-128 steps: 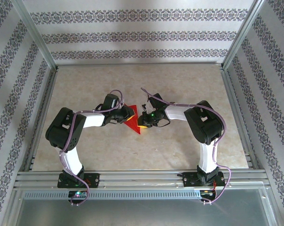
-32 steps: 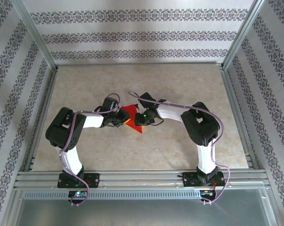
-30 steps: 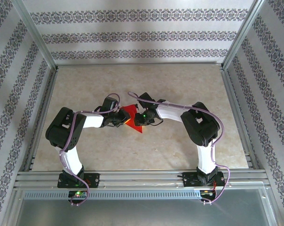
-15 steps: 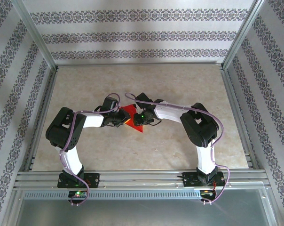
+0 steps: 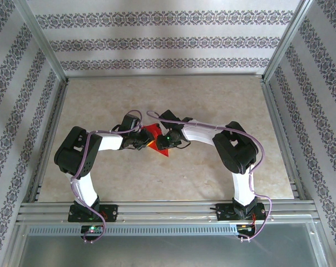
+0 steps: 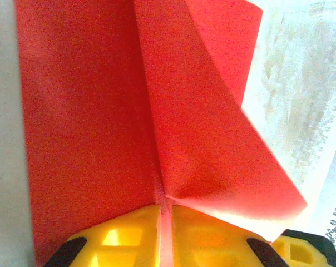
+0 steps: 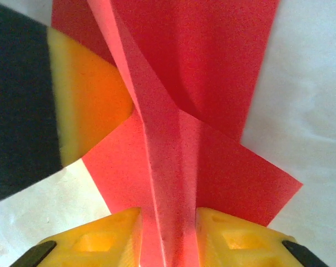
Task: Fold a paper plane with a square sheet of paper (pick it up from the middle)
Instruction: Fourth fold the wing at the center of the table.
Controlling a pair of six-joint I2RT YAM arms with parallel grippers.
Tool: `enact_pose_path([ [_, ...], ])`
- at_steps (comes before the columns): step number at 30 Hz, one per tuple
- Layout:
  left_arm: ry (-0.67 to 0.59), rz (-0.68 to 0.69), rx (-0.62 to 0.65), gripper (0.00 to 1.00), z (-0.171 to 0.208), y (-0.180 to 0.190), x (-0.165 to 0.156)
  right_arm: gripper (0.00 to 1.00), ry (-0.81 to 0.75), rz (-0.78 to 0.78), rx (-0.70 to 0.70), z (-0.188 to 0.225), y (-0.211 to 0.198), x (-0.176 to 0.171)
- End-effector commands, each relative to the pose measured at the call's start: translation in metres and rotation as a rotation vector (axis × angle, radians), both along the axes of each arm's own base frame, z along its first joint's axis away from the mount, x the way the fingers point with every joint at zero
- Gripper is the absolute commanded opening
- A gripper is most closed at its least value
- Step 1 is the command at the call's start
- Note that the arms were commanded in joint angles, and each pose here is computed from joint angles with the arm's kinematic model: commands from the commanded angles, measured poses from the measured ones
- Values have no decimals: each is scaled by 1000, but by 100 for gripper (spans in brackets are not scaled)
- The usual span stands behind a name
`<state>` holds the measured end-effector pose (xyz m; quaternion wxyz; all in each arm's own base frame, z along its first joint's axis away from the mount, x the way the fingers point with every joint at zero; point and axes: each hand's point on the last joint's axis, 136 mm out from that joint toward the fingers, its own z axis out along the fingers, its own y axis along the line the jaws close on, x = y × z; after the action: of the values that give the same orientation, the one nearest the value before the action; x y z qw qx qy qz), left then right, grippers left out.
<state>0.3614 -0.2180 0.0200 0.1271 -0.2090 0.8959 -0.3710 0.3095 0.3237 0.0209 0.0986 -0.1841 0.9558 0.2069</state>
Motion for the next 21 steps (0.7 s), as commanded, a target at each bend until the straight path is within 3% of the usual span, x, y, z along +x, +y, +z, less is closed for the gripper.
enact_pose_path([
  [1, 103, 21, 65, 14, -26, 11, -14, 28, 19, 50, 12, -2, 9, -6],
  [10, 104, 22, 67, 13, -26, 12, -15, 14, 12, 43, 46, 3, 9, -1],
  [21, 93, 22, 71, 14, -21, 12, -13, 9, 86, 10, 177, 4, 8, -1],
])
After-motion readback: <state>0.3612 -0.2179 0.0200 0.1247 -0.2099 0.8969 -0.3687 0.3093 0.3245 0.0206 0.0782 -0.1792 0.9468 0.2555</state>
